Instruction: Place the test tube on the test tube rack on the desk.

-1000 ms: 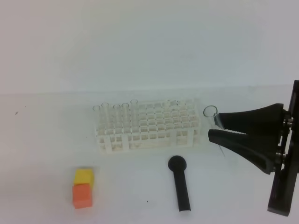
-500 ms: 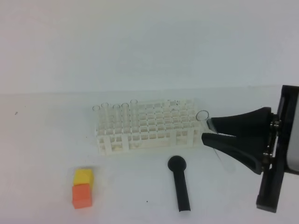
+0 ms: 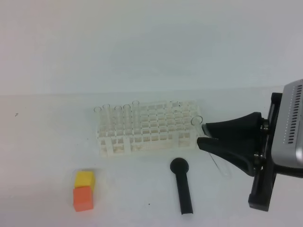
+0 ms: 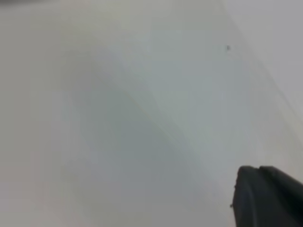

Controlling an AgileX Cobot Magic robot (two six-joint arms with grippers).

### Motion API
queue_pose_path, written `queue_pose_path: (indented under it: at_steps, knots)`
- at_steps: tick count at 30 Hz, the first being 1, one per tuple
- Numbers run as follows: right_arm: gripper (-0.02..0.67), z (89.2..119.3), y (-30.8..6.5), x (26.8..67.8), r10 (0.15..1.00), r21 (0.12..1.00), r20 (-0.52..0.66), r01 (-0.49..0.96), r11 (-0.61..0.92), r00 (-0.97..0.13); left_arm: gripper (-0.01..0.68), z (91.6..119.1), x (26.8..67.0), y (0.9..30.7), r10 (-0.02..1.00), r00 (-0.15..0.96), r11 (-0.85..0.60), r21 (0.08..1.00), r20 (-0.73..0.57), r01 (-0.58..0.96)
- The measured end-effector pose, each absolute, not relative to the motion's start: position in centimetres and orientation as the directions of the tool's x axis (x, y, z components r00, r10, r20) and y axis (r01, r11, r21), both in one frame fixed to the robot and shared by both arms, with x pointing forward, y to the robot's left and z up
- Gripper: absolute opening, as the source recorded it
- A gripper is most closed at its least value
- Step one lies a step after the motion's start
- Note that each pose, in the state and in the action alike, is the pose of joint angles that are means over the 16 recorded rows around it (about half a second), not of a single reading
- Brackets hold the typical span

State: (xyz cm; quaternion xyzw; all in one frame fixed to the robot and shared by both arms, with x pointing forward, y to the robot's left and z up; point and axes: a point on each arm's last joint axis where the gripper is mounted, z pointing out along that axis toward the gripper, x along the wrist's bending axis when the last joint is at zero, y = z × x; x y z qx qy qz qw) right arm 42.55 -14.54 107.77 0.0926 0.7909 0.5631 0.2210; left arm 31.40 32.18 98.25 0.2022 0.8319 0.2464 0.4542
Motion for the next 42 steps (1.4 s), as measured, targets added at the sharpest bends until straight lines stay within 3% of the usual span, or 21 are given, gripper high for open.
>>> queue_pose_path:
  at_steps: [3,6,15,26,31,42]
  knots:
    - [0.125,107.8,-14.5,42.6,0.399,0.934,-0.24,-0.099,0.343,-0.885,-0.001,98.8,32.1,32.5,0.733,-0.449,0.631,0.758,-0.512,0.166]
    - [0.125,107.8,-14.5,42.6,0.403,0.936,-0.236,-0.095,0.339,-0.884,-0.001,99.1,32.8,32.5,0.835,-0.4,0.486,0.849,-0.379,0.209]
    - [0.125,107.4,-14.8,43.0,0.441,0.916,-0.262,-0.078,0.393,-0.858,-0.001,98.3,32.8,32.3,0.936,-0.304,0.258,0.932,-0.176,0.255]
    - [0.125,106.0,-15.4,44.5,0.677,0.861,-0.299,0.115,0.495,-0.673,-0.001,97.2,31.2,31.4,0.966,-0.196,0.197,0.971,-0.169,0.134]
    - [0.125,106.2,-13.8,45.2,0.76,0.915,-0.283,0.072,0.397,-0.585,-0.001,97.5,31.0,31.2,0.965,-0.17,0.218,0.971,-0.2,0.094]
    - [0.125,105.5,-6.5,48.2,0.8,0.989,-0.145,-0.116,0.095,-0.583,-0.001,98.0,30.3,31.0,0.926,-0.13,0.357,0.934,-0.353,0.002]
